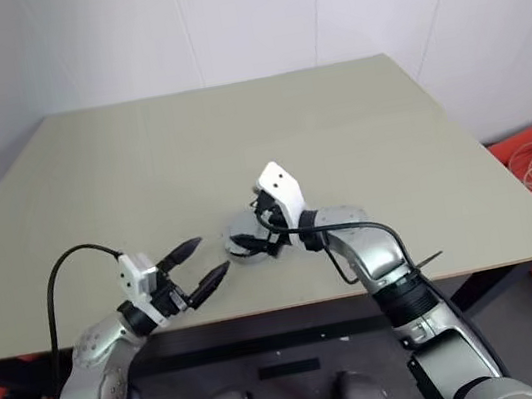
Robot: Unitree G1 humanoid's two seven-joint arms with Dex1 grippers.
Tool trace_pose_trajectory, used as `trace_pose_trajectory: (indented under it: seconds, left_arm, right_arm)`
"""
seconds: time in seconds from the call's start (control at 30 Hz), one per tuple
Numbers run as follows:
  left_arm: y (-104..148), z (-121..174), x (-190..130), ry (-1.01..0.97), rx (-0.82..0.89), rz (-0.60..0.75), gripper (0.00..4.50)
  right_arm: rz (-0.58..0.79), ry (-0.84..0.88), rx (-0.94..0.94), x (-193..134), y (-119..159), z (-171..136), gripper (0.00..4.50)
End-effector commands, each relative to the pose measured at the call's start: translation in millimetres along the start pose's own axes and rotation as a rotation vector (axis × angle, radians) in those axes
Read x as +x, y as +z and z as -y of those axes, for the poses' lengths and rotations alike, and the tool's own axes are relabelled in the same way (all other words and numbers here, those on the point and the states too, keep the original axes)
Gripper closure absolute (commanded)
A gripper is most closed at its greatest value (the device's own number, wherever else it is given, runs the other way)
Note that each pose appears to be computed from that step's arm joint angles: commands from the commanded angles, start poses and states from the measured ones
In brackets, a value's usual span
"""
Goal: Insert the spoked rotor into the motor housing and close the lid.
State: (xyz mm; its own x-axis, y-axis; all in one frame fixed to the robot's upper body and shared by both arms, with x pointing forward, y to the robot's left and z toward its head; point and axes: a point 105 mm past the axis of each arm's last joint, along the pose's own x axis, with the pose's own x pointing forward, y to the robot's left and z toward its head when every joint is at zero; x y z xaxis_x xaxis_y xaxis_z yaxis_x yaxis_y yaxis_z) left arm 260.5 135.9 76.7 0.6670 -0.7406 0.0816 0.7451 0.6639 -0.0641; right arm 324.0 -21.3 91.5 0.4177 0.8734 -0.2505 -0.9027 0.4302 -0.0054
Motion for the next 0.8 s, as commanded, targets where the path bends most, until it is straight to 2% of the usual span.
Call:
trace_pose_trajectory:
  seconds: [0.03,0.63,0.73,0.8]
  left_arm:
    - [17,3,2,-0.026,0.034,0.034,0.0]
    - [16,9,12,-0.075,0.018,0.04,0.0]
    - [14,9,13,-0.074,0.019,0.04,0.0]
    - [13,9,12,-0.074,0.018,0.04,0.0]
  right_arm:
    - [0.015,0.062,-0.061,5,11,-1,0.05]
    - [-0.054,0.024,-0.105,11,-6,22,0.05]
    - [-0.056,0.033,-0.111,11,-5,21,0.66]
    - [-0.053,0.037,-0.117,11,-3,21,1.35]
